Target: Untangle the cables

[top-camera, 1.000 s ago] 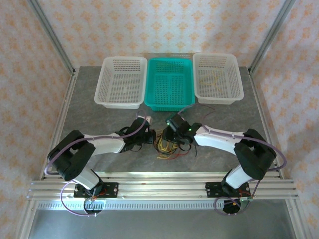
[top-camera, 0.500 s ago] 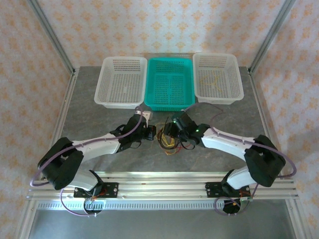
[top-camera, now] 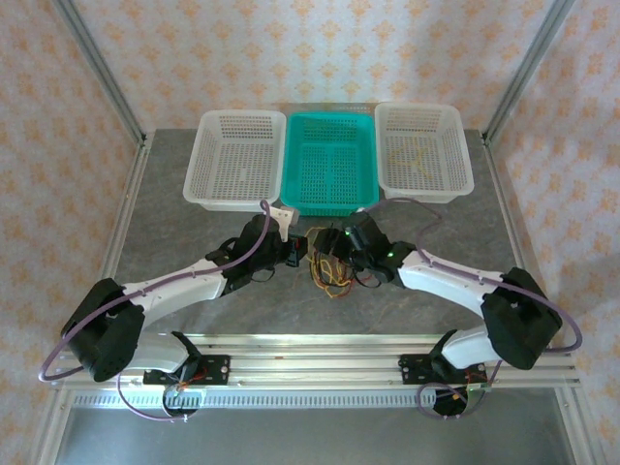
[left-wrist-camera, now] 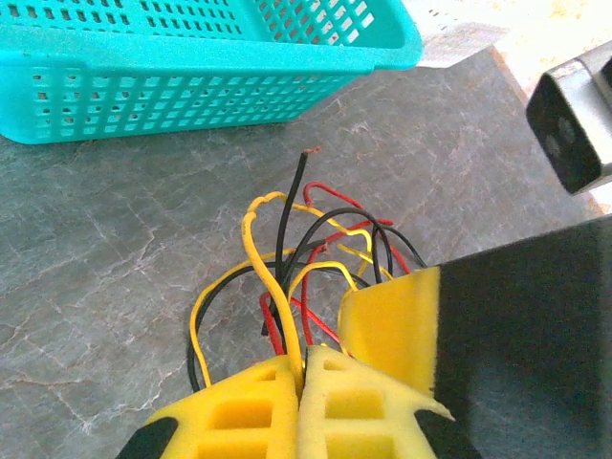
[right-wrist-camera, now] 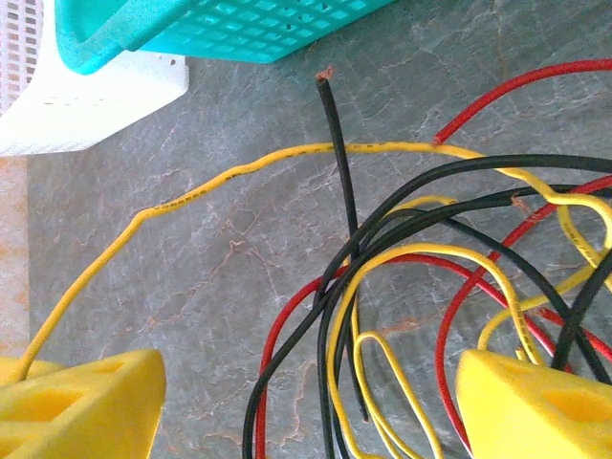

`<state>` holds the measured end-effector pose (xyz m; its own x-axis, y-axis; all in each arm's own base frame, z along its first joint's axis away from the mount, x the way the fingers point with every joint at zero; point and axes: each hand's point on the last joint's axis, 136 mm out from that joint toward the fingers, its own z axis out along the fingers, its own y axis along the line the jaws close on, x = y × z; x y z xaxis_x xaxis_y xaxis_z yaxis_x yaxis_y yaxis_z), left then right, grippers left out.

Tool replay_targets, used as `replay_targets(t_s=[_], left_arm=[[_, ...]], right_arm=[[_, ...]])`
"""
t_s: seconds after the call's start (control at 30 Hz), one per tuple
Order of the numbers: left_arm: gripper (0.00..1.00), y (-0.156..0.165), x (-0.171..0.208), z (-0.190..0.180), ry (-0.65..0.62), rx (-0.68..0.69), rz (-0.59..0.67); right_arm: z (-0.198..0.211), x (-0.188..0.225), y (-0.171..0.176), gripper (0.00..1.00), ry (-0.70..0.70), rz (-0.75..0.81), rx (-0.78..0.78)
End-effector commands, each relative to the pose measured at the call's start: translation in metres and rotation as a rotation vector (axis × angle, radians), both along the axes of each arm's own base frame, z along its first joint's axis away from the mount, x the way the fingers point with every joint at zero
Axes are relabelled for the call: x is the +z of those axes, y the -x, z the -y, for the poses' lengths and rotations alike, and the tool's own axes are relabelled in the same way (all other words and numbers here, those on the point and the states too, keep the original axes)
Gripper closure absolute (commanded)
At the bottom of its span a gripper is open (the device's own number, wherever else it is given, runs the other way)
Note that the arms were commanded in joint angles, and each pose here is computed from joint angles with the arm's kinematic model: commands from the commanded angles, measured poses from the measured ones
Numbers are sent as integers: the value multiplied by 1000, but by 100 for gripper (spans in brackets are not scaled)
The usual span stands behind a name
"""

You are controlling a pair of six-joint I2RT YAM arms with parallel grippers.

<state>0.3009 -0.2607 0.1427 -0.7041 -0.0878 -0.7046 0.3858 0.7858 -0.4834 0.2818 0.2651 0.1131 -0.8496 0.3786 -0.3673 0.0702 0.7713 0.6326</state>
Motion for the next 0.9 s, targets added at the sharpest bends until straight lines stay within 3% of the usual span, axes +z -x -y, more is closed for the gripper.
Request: replay_targets(t_s=[0.0, 0.37, 0.87], left_arm=[[100, -3, 29, 6, 42, -30, 62], [100, -3, 51, 3, 62, -21, 108], [100, -9, 103, -30, 3, 95, 231]], right_arm=[[-6, -1, -5, 20, -21, -1, -4], [-5, -35, -8, 24, 72, -86, -12], [35, -62, -3, 29, 184, -141, -103]])
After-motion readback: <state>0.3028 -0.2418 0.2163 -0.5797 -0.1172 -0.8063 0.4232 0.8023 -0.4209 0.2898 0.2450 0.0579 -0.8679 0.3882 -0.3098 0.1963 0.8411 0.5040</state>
